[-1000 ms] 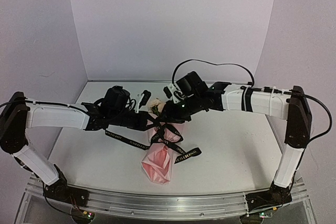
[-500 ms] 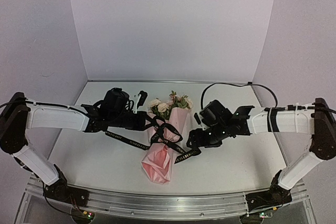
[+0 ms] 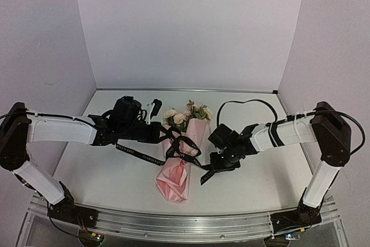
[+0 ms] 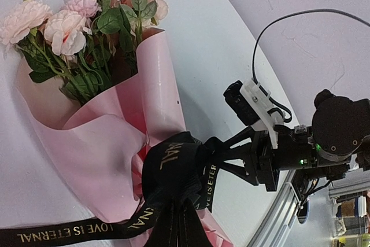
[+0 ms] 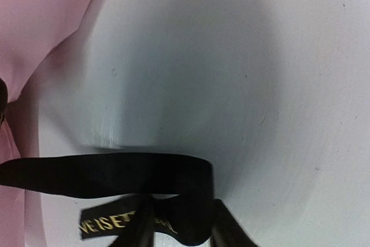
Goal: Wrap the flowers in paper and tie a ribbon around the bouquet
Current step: Cross the half-tied ribbon over the folded bouquet.
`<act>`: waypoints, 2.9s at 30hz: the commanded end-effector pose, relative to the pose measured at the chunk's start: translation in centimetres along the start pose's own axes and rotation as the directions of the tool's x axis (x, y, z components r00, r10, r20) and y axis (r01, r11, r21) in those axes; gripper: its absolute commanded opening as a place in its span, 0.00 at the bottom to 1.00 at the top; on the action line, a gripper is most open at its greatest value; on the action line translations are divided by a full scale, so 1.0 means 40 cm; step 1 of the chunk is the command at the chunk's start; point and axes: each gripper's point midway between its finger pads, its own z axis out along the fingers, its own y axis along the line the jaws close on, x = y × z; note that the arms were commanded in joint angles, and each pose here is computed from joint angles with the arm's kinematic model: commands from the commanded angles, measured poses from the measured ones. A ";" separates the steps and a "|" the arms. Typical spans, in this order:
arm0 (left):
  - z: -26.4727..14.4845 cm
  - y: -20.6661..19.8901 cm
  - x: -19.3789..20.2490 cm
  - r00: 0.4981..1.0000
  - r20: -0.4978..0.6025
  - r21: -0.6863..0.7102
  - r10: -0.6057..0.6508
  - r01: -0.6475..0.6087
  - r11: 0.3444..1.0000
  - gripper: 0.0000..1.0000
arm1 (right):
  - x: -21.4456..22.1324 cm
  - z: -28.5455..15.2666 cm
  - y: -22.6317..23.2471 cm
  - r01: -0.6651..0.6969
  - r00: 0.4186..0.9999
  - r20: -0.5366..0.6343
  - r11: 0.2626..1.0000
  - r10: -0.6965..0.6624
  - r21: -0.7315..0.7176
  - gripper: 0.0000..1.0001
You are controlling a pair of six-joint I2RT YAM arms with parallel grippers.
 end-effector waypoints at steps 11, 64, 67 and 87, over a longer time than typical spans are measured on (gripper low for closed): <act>-0.076 0.005 -0.018 0.997 0.071 -0.038 0.006 -0.003 0.999 0.00 | 0.026 -0.123 -0.195 -0.045 0.995 0.104 0.954 0.015 0.295 0.00; -0.109 0.009 0.123 0.996 -0.057 -0.001 -0.070 0.070 0.998 0.00 | -0.109 -0.152 0.186 0.528 0.837 0.277 0.830 -0.472 -0.180 0.64; -0.108 0.007 0.120 0.996 -0.061 -0.002 -0.065 0.065 0.998 0.00 | -0.111 -0.131 0.200 0.540 0.832 0.261 0.820 -0.489 -0.187 0.64; -0.102 -0.012 0.091 0.997 -0.063 0.002 -0.042 0.042 0.999 0.00 | -0.092 -0.036 0.207 0.516 0.855 0.160 0.834 -0.492 -0.193 0.39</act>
